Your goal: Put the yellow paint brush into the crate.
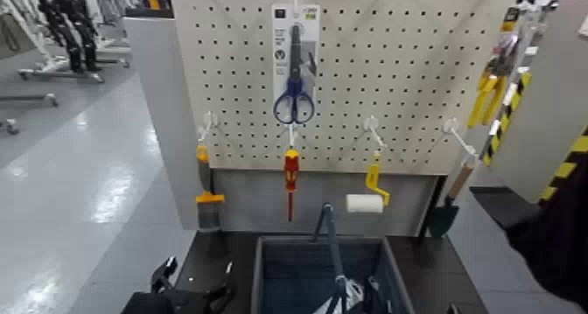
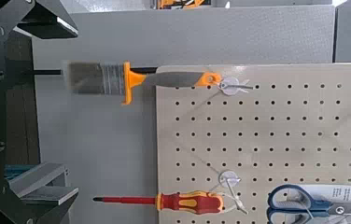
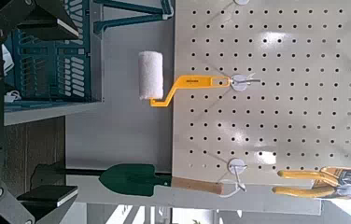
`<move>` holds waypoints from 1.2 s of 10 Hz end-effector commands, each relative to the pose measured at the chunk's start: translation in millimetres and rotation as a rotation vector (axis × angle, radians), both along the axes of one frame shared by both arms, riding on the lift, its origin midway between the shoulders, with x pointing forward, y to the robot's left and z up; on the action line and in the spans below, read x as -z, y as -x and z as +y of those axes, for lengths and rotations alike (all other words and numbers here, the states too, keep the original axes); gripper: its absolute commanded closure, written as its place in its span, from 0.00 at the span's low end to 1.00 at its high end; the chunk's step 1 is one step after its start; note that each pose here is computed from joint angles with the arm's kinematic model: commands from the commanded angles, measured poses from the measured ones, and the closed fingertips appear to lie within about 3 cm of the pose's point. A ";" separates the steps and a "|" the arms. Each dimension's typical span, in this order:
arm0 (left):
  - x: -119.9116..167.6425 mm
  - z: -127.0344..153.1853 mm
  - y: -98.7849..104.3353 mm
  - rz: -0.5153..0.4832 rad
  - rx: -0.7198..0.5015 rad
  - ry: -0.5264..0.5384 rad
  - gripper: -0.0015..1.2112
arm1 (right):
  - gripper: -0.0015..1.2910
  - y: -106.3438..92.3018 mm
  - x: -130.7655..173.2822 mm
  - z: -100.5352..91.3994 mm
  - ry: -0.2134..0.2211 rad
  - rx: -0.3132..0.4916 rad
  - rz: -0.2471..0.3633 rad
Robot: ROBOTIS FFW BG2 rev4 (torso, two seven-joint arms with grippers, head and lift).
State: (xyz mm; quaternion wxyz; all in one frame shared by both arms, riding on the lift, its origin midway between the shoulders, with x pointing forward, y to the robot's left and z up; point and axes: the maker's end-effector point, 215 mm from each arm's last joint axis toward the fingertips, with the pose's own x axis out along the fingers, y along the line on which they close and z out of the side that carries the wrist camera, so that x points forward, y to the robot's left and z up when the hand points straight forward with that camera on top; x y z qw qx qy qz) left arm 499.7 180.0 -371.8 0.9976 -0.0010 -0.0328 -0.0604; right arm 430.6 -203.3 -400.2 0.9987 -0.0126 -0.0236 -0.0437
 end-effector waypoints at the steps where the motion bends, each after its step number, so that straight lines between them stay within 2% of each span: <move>1: 0.8 -0.2 -0.5 0.004 0.000 -0.001 0.10 | 0.11 0.1 0.2 0.0 0.000 0.000 0.000; 3: 4.9 -1.0 -3.3 0.023 0.021 0.002 0.10 | 0.11 -0.3 0.4 -0.2 -0.001 0.000 0.000; 5: 5.0 3.8 -15.2 0.044 0.075 0.002 0.10 | 0.11 -0.7 0.6 0.6 -0.001 -0.001 0.000; 12: -21.3 56.0 -55.6 0.075 0.180 0.029 0.10 | 0.11 -0.9 1.6 0.0 -0.009 0.000 -0.001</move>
